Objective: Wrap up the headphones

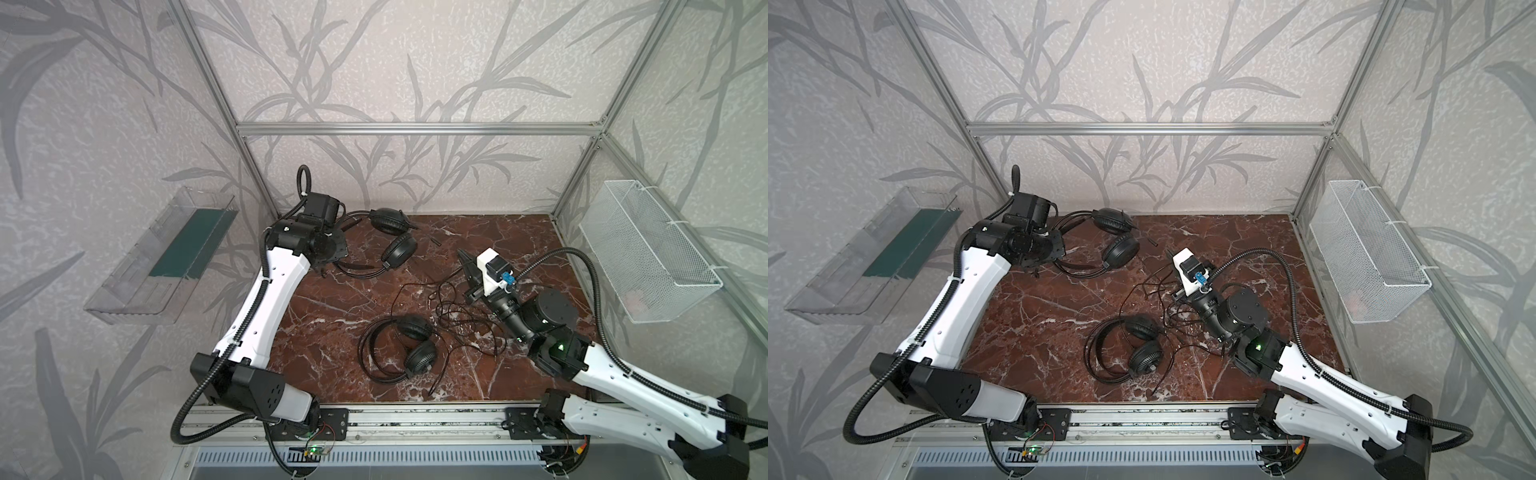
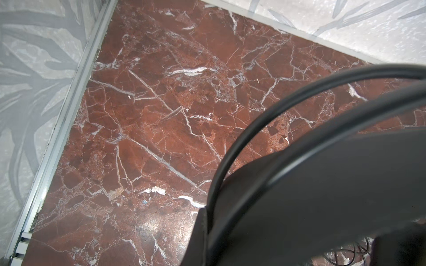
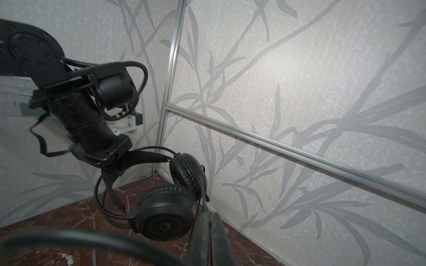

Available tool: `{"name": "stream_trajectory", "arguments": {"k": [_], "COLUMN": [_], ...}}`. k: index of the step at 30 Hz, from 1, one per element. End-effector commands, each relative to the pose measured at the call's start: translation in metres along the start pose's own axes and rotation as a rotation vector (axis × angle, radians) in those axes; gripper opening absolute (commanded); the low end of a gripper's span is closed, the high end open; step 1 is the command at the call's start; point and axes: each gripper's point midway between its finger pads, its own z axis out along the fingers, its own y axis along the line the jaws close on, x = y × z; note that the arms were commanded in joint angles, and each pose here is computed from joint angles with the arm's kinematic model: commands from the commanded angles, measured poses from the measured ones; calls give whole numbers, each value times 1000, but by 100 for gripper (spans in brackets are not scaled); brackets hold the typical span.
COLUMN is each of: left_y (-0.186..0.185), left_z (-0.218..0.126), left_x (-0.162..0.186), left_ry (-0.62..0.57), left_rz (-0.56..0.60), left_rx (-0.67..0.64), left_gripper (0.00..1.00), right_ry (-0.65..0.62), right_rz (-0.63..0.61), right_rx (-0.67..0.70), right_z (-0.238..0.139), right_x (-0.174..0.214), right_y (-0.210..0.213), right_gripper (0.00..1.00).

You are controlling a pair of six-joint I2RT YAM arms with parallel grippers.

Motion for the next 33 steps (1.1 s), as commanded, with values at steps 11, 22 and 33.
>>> {"name": "stream_trajectory", "arguments": {"k": [11, 22, 33], "left_y": [-8, -14, -9], "left_z": [16, 48, 38], "left_x": [2, 27, 26], "left_ry": [3, 71, 41], "left_rz": [-31, 46, 19], "left_rx": [34, -12, 17], "left_gripper": [0, 0, 0], "right_ry": [18, 38, 51], "right_rz": [-365, -628, -903], "right_rx": [-448, -466, -204], "right_z": [22, 50, 81], "right_x": [-98, -142, -150], "right_y": [100, 118, 102], "right_gripper": [0, 0, 0]}}
